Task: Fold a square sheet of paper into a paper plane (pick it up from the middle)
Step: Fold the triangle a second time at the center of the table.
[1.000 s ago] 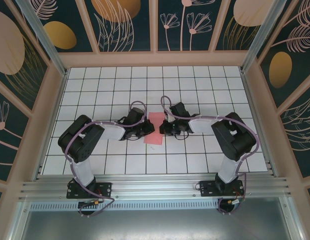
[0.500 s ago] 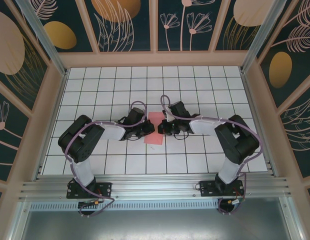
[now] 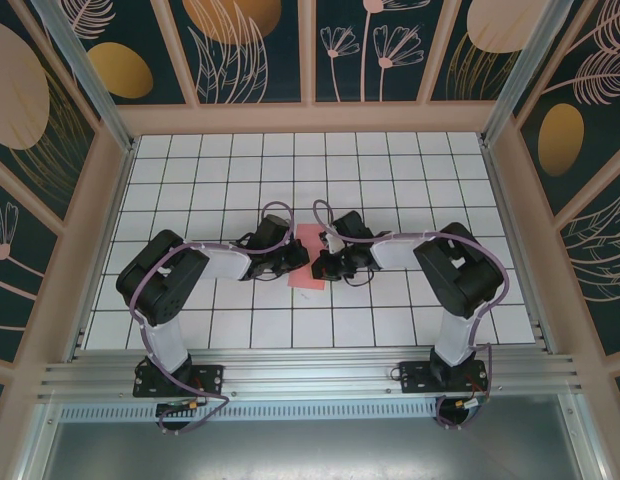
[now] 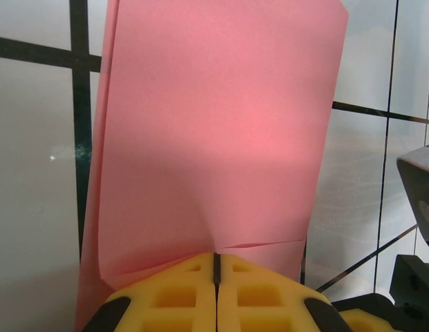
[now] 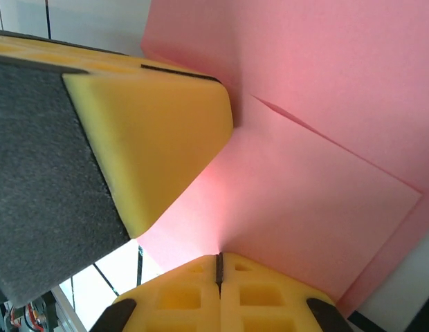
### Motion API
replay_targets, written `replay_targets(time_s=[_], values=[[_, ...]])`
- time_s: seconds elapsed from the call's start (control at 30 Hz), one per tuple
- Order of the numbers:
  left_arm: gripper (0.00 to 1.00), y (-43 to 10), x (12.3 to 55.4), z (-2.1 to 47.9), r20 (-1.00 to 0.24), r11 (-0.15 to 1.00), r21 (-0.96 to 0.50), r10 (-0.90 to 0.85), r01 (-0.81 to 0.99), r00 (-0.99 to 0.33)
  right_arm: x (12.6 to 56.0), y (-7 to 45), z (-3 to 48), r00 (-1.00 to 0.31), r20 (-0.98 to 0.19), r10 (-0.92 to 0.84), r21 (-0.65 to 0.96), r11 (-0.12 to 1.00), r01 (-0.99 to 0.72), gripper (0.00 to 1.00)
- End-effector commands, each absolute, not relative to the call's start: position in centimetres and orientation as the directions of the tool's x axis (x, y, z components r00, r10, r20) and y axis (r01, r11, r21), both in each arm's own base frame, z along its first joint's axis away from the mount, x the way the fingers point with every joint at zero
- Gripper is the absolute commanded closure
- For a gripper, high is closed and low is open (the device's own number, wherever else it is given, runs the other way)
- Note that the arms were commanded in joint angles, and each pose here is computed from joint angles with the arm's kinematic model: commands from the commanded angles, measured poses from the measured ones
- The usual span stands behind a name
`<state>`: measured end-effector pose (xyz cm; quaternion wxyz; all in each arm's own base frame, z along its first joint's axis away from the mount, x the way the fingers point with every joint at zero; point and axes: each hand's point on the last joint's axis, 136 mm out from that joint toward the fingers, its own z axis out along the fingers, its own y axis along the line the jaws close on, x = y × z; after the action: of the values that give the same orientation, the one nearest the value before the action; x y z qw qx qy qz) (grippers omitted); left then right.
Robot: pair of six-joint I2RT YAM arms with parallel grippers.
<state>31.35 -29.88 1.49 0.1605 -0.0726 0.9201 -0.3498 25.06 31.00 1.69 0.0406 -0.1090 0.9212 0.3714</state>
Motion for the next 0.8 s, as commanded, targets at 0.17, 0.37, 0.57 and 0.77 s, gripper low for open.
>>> replay_targets(time_s=[0.17,0.37,0.57,0.77], values=[[0.96,-27.6,30.5,-1.9,-0.228,0.834,-0.545,-0.246,-0.086,-0.942,23.0,28.8,-0.1,-0.980,-0.070,-0.186,0.622,0.760,-0.189,0.99],[0.98,-26.9,30.3,-2.9,-0.217,0.846,-0.521,-0.257,-0.111,-0.942,21.8,29.2,1.1,-0.971,-0.070,-0.228,0.648,0.730,-0.218,0.98],[0.98,-26.7,30.1,-3.2,-0.212,0.849,-0.514,-0.264,-0.123,-0.941,20.8,28.5,0.6,-0.972,-0.051,-0.229,0.650,0.731,-0.207,0.98],[0.99,-26.6,30.1,-3.3,-0.212,0.852,-0.509,-0.263,-0.123,-0.941,19.6,27.6,0.1,-0.975,-0.029,-0.221,0.664,0.725,-0.184,0.98]])
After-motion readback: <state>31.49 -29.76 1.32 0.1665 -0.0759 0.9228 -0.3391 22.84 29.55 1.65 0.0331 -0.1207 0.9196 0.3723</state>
